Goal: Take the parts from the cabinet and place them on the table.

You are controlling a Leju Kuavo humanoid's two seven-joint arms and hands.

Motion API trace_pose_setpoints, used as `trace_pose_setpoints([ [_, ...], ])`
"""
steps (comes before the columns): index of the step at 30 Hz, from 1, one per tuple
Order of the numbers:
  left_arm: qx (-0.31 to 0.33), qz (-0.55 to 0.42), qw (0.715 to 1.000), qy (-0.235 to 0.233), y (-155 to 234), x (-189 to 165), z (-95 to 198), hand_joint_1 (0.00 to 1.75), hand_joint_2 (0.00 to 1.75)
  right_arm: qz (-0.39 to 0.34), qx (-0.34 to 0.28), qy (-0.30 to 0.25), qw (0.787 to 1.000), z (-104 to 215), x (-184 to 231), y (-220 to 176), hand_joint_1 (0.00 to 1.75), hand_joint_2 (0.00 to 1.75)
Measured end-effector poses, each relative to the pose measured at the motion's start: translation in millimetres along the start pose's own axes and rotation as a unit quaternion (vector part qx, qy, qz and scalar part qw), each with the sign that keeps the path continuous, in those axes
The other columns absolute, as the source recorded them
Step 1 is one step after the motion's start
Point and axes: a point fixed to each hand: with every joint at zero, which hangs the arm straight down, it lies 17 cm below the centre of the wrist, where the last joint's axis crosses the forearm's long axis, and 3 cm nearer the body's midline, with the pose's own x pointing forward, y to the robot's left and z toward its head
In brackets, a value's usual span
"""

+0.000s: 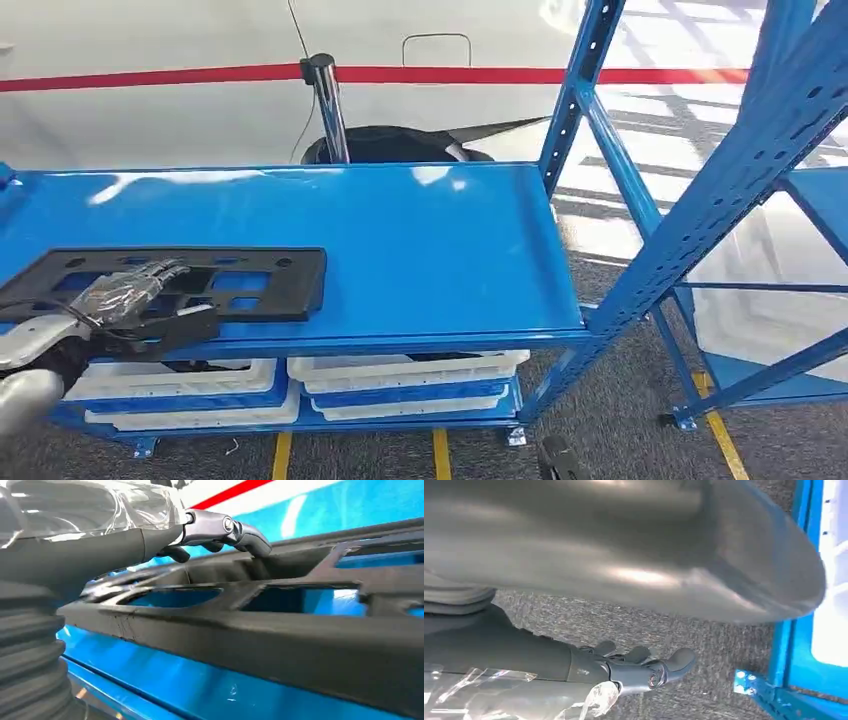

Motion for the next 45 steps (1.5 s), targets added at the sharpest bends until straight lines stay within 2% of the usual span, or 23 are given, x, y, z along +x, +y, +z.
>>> trace_pose_setpoints([
  [10, 0.076, -0.055, 0.995, 0.017, 8.7, -11.2, 0.9, 0.0, 1.75, -0.003, -0.001, -0.001, 1.0, -0.2, 1.5, 1.9, 0.0, 0.0],
  [30, 0.113, -0.037, 0.992, 0.044, 13.2, -40.4, -3.1, 0.0, 1.75, 0.002, 0.001, 0.004, 1.0, 1.9, -5.1, 6.3, 0.0, 0.0],
  [31, 0.118, -0.037, 0.991, 0.045, 14.1, -41.7, -3.0, 1.75, 1.75, 0.002, 0.001, 0.004, 1.0, 1.8, -4.9, 6.3, 0.0, 0.0],
  [34, 0.128, -0.031, 0.99, 0.05, 14.9, -48.1, -4.3, 1.75, 1.75, 0.001, 0.0, 0.004, 1.0, 1.8, -4.9, 6.4, 0.0, 0.0],
  [45, 0.099, 0.003, 0.994, 0.054, -9.8, -53.4, -8.1, 1.75, 1.75, -0.004, -0.002, 0.005, 1.0, 1.9, -5.4, 5.7, 0.0, 0.0],
])
